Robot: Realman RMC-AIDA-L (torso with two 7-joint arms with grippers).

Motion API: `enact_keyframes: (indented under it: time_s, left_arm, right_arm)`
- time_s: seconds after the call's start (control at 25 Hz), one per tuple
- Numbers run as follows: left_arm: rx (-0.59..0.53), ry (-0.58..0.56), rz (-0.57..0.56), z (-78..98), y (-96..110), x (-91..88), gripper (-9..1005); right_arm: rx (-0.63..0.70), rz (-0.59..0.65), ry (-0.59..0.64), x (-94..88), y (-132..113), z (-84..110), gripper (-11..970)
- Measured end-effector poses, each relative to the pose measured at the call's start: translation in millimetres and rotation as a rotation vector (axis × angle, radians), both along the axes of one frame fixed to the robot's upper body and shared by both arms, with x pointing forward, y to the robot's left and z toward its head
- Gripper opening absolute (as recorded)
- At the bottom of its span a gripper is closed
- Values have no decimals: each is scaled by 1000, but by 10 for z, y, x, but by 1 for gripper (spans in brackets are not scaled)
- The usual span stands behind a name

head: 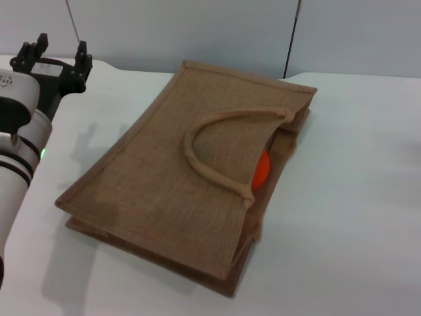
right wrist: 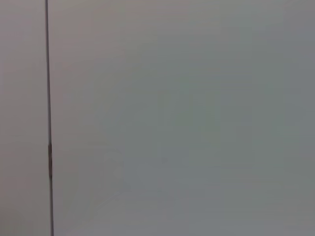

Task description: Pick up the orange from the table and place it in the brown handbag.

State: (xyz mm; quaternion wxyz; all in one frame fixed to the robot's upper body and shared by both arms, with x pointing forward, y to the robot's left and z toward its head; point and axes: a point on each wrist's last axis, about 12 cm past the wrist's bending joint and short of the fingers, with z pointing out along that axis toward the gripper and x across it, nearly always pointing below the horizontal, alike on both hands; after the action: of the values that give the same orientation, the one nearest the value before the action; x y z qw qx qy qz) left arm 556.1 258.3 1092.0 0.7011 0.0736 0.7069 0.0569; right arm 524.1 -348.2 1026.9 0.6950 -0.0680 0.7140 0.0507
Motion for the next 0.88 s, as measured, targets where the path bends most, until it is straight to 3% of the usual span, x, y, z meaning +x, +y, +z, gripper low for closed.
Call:
enact_keyframes:
  time_s: [0.88]
  left_arm:
    - [-31, 28, -29, -135, -79, -30, 587]
  right_arm:
    - [15, -23, 12, -25, -44, -25, 879]
